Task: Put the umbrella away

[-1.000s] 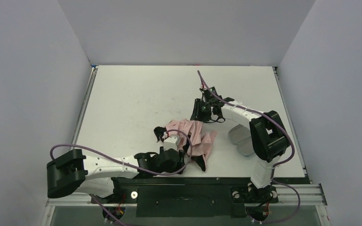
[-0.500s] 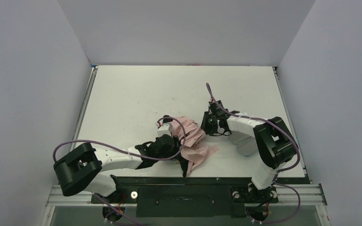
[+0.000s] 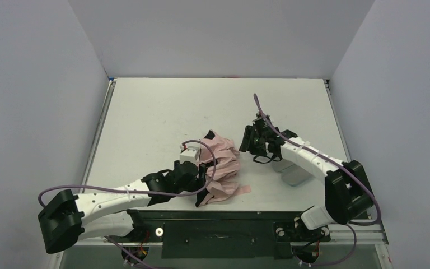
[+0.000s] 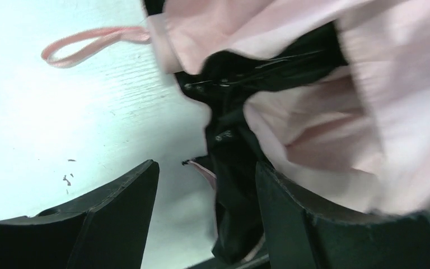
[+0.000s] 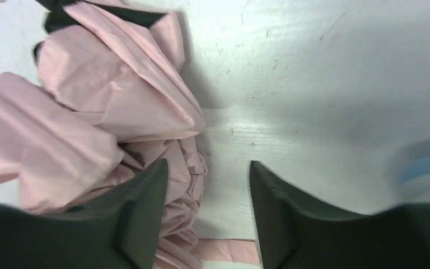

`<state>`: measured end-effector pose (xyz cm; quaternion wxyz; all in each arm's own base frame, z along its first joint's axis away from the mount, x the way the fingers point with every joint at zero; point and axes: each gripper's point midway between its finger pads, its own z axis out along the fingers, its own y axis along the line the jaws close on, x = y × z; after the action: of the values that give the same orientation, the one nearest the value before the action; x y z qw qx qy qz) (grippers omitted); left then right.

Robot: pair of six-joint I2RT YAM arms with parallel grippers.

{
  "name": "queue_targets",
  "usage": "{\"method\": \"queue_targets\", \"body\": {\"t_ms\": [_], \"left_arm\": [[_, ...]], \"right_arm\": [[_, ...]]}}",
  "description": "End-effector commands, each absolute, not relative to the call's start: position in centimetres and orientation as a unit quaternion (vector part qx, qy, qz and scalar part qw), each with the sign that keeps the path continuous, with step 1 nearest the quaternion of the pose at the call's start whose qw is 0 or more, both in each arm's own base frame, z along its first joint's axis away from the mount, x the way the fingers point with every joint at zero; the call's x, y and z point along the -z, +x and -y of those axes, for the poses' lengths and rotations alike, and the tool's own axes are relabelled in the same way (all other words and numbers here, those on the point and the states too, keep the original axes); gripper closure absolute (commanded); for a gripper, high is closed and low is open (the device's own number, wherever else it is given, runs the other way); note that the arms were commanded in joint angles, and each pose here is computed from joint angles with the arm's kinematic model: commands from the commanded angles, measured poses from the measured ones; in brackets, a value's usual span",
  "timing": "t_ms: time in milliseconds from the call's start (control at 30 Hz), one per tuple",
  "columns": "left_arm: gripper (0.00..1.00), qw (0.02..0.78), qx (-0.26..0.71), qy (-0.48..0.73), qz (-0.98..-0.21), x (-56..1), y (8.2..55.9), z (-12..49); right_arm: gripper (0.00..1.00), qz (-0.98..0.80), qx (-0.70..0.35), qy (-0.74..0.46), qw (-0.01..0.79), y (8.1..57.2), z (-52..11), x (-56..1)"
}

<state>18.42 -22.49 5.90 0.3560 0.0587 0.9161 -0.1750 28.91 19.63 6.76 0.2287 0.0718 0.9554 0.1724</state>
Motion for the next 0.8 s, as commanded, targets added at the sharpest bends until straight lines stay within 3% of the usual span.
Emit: {"method": "queue_targets", "body": {"t_ms": [0, 100, 200, 467, 767], "left_arm": [[0.38, 0.407, 0.14, 0.117, -0.895, -11.8, 17.9, 22.4], [0.34, 0.419, 0.161, 0.176, -0.876, -14.6, 16.2, 24.0], [0.29, 0.433, 0.186, 0.223, -0.854, -17.5, 15.1, 26.0], [0.23, 0.439, 0.237, 0.32, -0.805, -20.7, 12.3, 32.8], [0.23, 0.402, 0.223, 0.387, -0.799, -17.5, 12.1, 40.8]], "right_arm": [[0.41, -0.938, -0.119, 0.076, 0.316, 30.5, -16.6, -11.9], [0.28, -0.928, -0.107, 0.082, 0.346, 29.9, -15.2, -13.8], [0.23, -0.917, -0.096, 0.093, 0.377, 29.1, -13.6, -15.3], [0.2, -0.892, -0.054, 0.128, 0.43, 27.5, -9.7, -16.9], [0.22, -0.863, -0.016, 0.183, 0.47, 25.8, -5.6, -19.7]]}}
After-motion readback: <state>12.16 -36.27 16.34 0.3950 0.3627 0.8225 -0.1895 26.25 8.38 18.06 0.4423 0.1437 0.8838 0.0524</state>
